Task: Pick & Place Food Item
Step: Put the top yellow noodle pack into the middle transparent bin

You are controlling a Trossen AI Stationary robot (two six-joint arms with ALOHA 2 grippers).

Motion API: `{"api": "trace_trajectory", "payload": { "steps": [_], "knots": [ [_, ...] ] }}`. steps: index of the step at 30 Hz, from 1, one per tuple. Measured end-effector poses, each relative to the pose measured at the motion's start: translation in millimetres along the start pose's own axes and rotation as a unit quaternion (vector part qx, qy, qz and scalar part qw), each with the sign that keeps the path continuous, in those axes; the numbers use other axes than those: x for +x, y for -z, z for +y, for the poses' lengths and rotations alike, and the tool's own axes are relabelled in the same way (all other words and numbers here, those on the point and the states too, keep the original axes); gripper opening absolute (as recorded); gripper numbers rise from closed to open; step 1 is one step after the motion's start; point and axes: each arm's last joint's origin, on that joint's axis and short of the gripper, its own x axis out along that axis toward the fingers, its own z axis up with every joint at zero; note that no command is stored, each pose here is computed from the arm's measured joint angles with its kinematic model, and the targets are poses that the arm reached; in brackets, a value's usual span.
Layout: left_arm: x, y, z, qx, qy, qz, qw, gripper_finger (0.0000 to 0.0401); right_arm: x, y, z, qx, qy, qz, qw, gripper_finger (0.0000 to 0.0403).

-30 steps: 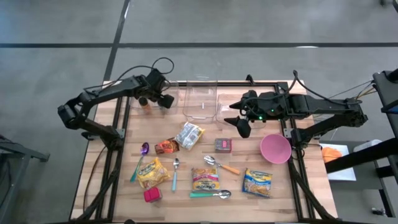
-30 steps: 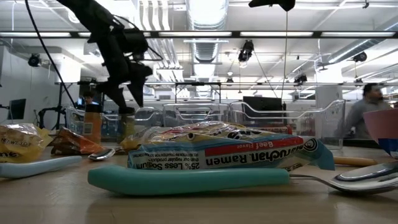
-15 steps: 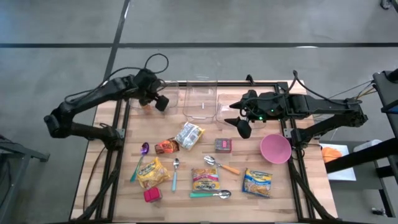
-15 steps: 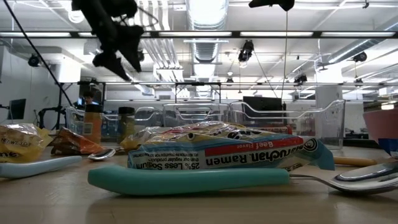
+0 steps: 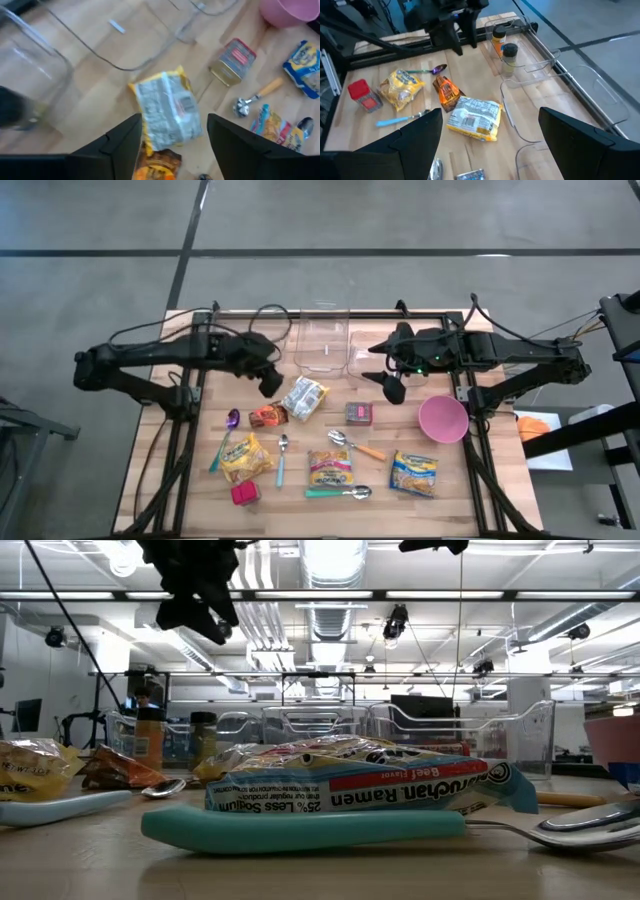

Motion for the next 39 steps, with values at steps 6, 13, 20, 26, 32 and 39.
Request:
{"api": "trace_trajectory", "payload": {
  "steps": [6,13,20,26,32,39],
  "knots": [
    [27,7,-13,-0.024,-0.015,0.046,0.999,0.0196,0,3,0,-0.021,-0.001,0.016,1.000,0.0325],
    [47,17,-25,-0.010,-0.024,0.081,0.996,0.0148,15,17,1,-0.092,0.010,0.087,0.992,0.0325],
    [31,15,-24,-0.021,-0.019,0.049,0.998,0.0103,67,33,15,-0.223,-0.003,0.149,0.963,0.0324],
    [13,18,-27,-0.016,-0.001,0.029,0.999,0.0061,115,49,27,-0.341,-0.025,0.177,0.923,0.0324],
    [-6,24,-22,-0.001,-0.018,0.019,1.000,0.0024,154,67,33,-0.418,-0.041,0.194,0.886,0.0324],
    [-19,37,-9,0.011,0.019,-0.035,0.999,0.0005,182,78,38,-0.456,-0.047,0.182,0.870,0.0324]
  ]
}}
